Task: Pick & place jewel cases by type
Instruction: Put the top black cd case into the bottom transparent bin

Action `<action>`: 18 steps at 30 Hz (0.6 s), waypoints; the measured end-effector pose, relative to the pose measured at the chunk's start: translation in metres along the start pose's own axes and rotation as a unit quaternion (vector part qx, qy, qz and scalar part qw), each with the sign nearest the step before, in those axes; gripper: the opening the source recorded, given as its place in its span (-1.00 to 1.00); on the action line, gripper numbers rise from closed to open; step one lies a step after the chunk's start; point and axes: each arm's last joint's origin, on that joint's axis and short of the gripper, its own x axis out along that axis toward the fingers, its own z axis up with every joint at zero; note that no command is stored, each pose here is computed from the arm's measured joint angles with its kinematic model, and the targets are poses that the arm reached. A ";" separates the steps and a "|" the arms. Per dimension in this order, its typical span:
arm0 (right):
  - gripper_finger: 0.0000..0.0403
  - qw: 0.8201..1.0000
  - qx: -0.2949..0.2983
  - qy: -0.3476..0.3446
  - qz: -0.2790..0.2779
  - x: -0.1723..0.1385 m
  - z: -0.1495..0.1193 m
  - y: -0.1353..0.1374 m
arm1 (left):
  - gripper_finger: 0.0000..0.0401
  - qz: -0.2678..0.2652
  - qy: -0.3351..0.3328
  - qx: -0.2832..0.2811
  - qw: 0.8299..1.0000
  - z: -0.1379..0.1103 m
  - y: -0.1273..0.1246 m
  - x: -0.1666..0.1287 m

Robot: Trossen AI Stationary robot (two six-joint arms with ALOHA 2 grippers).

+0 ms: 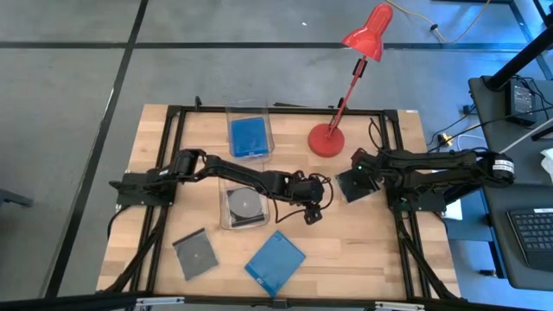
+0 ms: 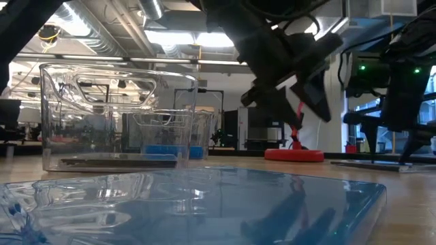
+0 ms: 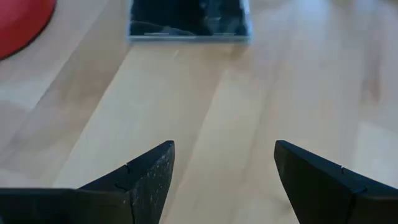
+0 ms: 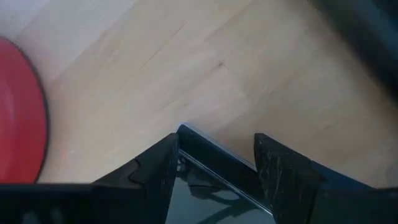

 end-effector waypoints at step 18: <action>0.05 0.999 -0.010 0.023 0.043 -0.011 -0.055 0.004 | 0.36 -0.006 0.049 0.000 0.999 -0.049 -0.033 0.037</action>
